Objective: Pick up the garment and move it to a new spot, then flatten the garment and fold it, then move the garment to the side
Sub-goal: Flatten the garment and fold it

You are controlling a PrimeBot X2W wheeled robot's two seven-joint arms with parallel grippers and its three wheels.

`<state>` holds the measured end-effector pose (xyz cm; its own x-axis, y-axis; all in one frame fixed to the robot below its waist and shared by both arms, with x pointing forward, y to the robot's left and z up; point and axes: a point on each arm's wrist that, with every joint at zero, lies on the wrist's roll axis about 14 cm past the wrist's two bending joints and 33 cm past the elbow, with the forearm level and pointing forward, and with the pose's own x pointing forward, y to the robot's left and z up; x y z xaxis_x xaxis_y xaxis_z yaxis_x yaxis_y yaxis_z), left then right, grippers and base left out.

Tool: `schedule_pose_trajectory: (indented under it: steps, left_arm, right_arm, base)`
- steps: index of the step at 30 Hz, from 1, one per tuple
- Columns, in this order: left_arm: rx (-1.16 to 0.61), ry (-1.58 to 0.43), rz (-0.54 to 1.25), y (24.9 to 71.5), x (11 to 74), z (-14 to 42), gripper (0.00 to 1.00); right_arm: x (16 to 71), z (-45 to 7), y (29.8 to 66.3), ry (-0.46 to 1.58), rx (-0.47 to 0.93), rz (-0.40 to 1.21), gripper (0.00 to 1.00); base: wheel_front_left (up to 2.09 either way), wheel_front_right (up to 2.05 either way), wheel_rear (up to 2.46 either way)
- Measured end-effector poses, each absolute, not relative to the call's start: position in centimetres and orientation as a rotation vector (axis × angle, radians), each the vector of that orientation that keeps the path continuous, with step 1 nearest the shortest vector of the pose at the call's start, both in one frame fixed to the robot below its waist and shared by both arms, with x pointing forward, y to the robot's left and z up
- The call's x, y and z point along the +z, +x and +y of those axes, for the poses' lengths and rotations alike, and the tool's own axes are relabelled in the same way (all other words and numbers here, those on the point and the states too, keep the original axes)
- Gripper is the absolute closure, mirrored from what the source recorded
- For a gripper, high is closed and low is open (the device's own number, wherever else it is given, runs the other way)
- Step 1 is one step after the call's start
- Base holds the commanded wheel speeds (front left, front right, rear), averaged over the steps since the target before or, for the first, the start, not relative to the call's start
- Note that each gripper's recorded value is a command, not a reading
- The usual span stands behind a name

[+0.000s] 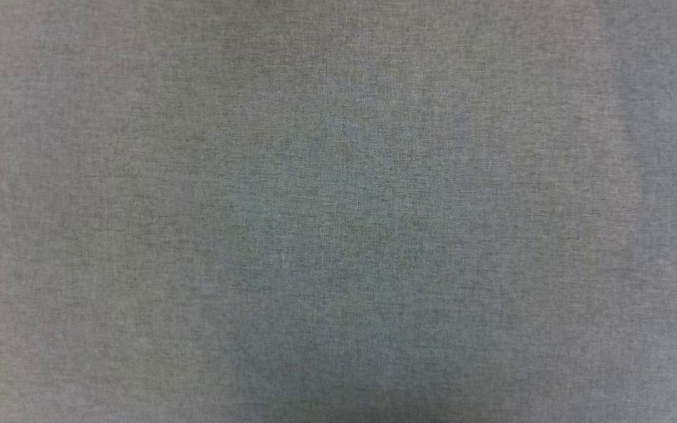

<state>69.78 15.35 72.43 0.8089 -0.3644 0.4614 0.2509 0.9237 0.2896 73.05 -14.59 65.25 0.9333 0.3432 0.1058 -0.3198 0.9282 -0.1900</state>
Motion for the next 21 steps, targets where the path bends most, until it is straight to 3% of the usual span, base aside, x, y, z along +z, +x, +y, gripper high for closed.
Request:
schedule_pose_trajectory:
  steps: [11,21]
  left_arm:
    - [-0.357,0.131,-0.319,63.9,61.6,16.0,1.00]
    - [-0.327,0.033,-0.111,52.8,53.3,16.6,1.00]
  right_arm:
    - [55.1,-13.3,67.1,-0.108,0.438,0.061,1.00]
    - [47.9,-13.7,57.1,-0.091,0.512,0.266,1.00]
  base:
    - [0.00,0.00,0.00]
    - [0.00,0.00,0.00]
